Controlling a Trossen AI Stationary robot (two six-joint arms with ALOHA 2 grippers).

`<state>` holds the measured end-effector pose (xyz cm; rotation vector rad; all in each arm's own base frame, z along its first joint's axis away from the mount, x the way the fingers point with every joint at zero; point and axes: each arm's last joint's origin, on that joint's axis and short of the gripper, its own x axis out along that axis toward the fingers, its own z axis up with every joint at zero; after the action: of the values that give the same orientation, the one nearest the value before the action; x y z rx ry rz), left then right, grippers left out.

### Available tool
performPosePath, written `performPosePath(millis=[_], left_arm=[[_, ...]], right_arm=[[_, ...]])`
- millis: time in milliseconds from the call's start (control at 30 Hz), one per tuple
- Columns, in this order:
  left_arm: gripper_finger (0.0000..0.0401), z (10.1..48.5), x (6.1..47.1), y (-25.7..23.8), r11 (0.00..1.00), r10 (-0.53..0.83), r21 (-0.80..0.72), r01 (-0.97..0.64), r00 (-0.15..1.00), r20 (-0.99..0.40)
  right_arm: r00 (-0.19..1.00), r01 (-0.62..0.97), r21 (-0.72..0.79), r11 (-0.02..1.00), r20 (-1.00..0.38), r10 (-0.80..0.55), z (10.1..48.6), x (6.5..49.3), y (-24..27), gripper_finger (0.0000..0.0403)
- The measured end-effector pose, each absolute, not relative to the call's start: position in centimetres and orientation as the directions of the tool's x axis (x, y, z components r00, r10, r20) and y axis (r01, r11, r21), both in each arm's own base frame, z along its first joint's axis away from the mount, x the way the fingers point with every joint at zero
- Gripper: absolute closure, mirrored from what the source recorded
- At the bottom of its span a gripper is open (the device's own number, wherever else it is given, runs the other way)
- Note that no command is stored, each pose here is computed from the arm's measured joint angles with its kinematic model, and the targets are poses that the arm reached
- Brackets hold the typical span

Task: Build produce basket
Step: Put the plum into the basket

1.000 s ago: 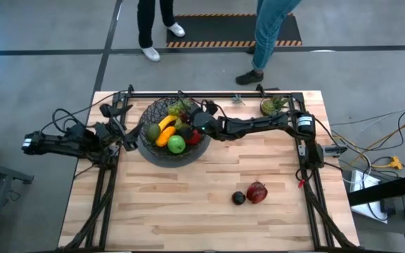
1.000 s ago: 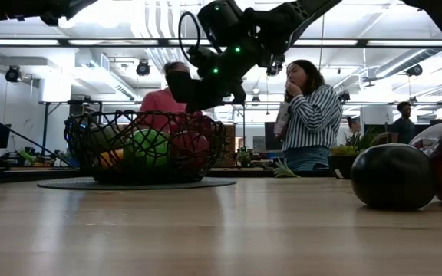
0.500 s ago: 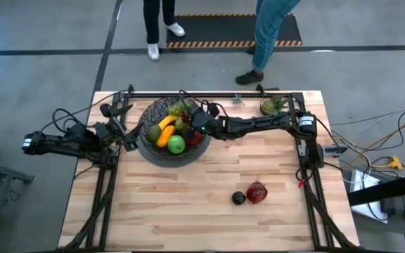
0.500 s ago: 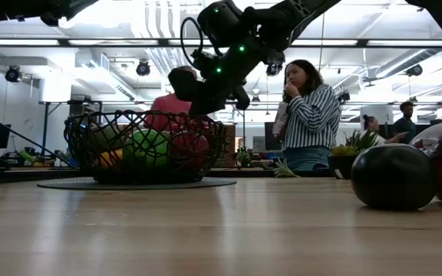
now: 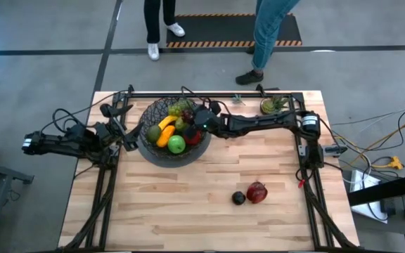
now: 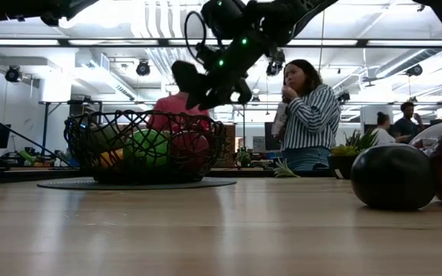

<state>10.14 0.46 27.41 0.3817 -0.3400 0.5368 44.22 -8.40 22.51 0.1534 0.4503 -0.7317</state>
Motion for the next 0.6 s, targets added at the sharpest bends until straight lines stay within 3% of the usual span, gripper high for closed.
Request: performPosePath(millis=[300,500,600], left_arm=[[0.0079,27.3,10.5,0.3,0.825,0.396,0.24,-0.511,0.827,0.4],[0.0079,27.8,11.6,-0.5,0.928,0.151,0.255,-0.271,0.901,0.408],[0.0079,28.3,12.2,-0.6,0.955,0.108,0.214,-0.208,0.909,0.401]], right_arm=[[0.651,0.628,-0.085,0.773,-0.487,-0.582,26.8,41.5,-6.8,0.0218],[0.698,0.524,-0.14,0.84,-0.495,-0.518,30.1,38.3,-2.7,0.0227],[0.736,0.449,-0.165,0.878,-0.49,-0.468,30.2,36.5,-0.1,0.0232]])
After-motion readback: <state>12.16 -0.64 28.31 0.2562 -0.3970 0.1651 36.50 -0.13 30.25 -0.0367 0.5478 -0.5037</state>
